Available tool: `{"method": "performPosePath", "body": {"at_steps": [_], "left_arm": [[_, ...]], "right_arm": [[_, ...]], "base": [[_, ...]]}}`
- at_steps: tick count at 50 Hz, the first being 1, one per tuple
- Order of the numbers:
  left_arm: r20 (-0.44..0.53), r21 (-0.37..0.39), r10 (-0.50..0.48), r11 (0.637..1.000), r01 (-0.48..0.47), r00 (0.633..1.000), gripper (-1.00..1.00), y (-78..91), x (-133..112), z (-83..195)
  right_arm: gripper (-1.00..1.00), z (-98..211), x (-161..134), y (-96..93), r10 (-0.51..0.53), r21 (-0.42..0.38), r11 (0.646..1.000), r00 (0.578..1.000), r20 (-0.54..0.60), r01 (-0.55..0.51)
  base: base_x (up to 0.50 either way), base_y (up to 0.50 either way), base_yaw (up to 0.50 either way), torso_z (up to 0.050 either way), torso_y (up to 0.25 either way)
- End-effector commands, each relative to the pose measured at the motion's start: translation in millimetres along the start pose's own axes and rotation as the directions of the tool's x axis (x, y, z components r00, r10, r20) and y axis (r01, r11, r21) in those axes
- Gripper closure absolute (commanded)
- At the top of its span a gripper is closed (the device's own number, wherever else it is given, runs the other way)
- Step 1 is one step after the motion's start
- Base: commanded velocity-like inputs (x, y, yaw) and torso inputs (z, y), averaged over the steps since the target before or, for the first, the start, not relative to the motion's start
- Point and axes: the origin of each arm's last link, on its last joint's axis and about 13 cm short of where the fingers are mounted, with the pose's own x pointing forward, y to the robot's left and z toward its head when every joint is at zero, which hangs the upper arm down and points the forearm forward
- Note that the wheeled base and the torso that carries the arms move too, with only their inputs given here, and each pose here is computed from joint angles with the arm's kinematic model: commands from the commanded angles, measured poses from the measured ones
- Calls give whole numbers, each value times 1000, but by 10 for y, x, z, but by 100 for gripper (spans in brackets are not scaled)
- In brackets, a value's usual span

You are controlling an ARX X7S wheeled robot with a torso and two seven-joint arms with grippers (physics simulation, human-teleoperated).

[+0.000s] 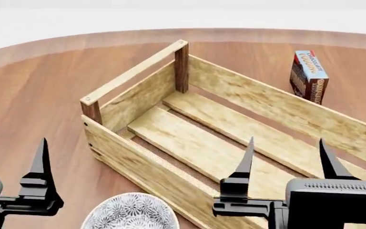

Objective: Pick up the salad dressing and put it in the tray.

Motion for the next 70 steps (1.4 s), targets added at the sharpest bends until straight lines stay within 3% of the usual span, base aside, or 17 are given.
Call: {"method": "performPosePath", "body": {"at_steps": [1,7,12,70], "left_arm": [[12,-3,1,1000,-1,1000,-100,7,4,35],[16,-3,5,1000,-5,1000,-100,11,8,33],[16,-3,8,1000,-7,1000,-100,12,5,24],[25,-20,16,1000,-16,1000,-100,38,-5,4]], "right_arm": [[-100,54,15,-29,-22,16,1000,1000,22,21],[-100,40,3,-29,5,63,998,999,32,-7],[-100,22,-19,-31,7,43,999,999,51,-9],[-100,26,-46,-23,41,58,997,996,73,-45]], "base": [[500,0,0,0,0],[132,0,0,0,0],[0,0,85,0,0],[0,0,500,0,0]]}}
